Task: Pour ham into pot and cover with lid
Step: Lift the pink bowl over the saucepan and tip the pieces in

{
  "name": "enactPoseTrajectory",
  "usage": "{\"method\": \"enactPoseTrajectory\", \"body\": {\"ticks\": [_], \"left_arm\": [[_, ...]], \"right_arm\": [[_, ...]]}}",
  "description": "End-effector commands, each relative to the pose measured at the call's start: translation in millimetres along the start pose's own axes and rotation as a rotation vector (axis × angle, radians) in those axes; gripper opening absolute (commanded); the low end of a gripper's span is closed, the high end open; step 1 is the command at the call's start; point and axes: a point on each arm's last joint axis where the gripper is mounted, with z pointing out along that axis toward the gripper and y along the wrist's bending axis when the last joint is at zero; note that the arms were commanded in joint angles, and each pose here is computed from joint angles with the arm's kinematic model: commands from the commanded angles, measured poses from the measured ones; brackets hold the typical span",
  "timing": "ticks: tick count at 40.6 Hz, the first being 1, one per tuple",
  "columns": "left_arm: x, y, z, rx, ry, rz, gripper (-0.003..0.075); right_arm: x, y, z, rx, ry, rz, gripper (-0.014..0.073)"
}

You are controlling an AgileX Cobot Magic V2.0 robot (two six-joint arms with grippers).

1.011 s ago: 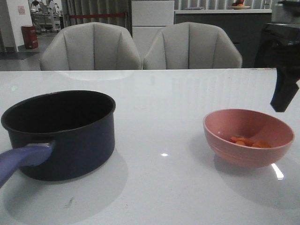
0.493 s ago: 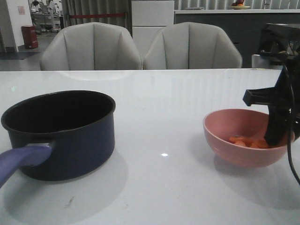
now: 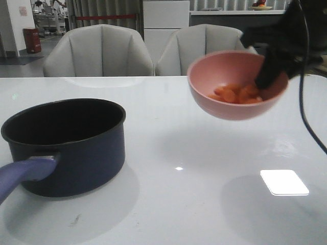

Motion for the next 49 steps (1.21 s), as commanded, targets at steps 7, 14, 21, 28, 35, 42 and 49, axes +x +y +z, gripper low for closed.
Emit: {"method": "enactPoseTrajectory", "body": {"ticks": [7,14,21,28,35,42,49], "left_arm": [[-16.2,0.6,-1.0,0.000,-0.099,-0.004,0.0343],[-16.2,0.6,-1.0,0.000,-0.099,-0.004,0.0343],[-16.2,0.6,-1.0,0.000,-0.099,-0.004,0.0343],[-16.2,0.6,-1.0,0.000,-0.099,-0.004,0.0343],[-16.2,0.6,-1.0,0.000,-0.099,-0.004,0.0343],[-16.2,0.6,-1.0,0.000,-0.099,-0.004,0.0343],[-16.2,0.6,-1.0,0.000,-0.099,-0.004,0.0343]], "right_arm": [[-31.7,80.1,-44.8,-0.141,-0.442,-0.247,0.0141],[-35.2,115.0,-38.4,-0.197,-0.605,-0.345,0.0141],[-38.9,133.0,-19.3,-0.219,-0.744,-0.383,0.0141],[-38.5,152.1,-4.6,-0.201,-0.902,-0.515,0.0141],[-33.6,174.4,1.6,-0.128,-1.080,-0.716,0.0141],[-30.8,184.5,7.4,-0.021,-1.241,-0.843,0.0141],[-33.7,184.4,-0.1,0.044,-1.466,-0.778,0.0141]]}}
